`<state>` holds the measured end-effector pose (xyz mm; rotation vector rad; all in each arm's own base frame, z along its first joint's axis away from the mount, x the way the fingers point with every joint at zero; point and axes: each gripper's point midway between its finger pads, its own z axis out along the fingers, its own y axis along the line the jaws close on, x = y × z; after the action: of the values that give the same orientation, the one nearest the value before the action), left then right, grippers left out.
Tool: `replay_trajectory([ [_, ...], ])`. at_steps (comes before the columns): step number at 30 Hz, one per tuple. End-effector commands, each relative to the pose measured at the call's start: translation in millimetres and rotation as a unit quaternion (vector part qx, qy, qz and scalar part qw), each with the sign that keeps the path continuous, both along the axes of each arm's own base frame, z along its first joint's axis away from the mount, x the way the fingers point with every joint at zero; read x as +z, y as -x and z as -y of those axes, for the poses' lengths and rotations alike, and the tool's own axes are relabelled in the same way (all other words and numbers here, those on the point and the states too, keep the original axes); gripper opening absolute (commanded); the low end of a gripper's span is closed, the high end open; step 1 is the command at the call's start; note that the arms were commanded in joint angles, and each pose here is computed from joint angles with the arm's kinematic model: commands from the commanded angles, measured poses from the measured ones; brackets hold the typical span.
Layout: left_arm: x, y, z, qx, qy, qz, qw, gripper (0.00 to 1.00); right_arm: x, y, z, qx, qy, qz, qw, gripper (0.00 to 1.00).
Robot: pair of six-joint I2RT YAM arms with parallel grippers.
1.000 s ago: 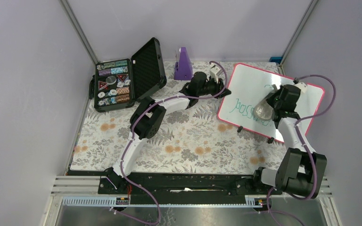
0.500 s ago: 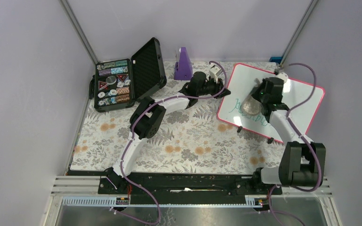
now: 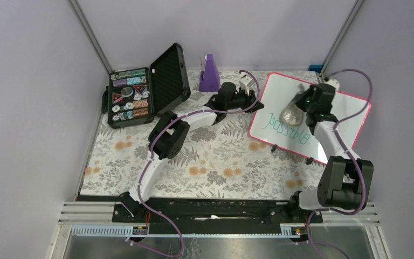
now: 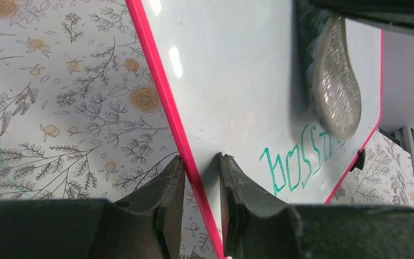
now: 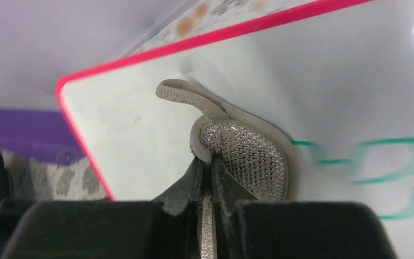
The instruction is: Erase the whiteboard
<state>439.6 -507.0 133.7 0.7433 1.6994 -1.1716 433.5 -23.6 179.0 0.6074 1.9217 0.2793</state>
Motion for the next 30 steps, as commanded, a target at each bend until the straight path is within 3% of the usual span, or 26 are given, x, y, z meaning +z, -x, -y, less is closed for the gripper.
replay_trajectory([
  [1, 7, -7, -7, 0.017, -0.018, 0.036, 0.999, 0.0, -6, 30, 80, -0.131, -0.022, -0.002, 0.991, 0.0],
  [4, 7, -7, -8, 0.018, -0.019, 0.036, 0.999, 0.0, -23, 59, 115, -0.194, -0.034, -0.017, 0.98, 0.0],
  [7, 7, -7, -8, 0.018, -0.02, 0.037, 0.999, 0.0, -25, 65, 121, -0.205, -0.027, -0.029, 0.978, 0.0],
  [14, 8, -7, -8, 0.018, -0.018, 0.037, 0.999, 0.0, -7, 44, 89, -0.121, -0.041, 0.004, 0.992, 0.0],
  [20, 8, -6, -7, 0.016, -0.015, 0.035, 0.999, 0.0, 12, 13, 17, -0.014, 0.005, 0.015, 1.0, 0.0],
  [25, 8, -6, -7, 0.016, -0.015, 0.035, 0.999, 0.0, 9, -5, -26, 0.062, 0.002, 0.011, 0.998, 0.0],
  [30, 7, -6, -7, 0.016, -0.017, 0.035, 0.999, 0.0, 12, -7, -14, 0.042, -0.008, 0.016, 0.999, 0.0],
])
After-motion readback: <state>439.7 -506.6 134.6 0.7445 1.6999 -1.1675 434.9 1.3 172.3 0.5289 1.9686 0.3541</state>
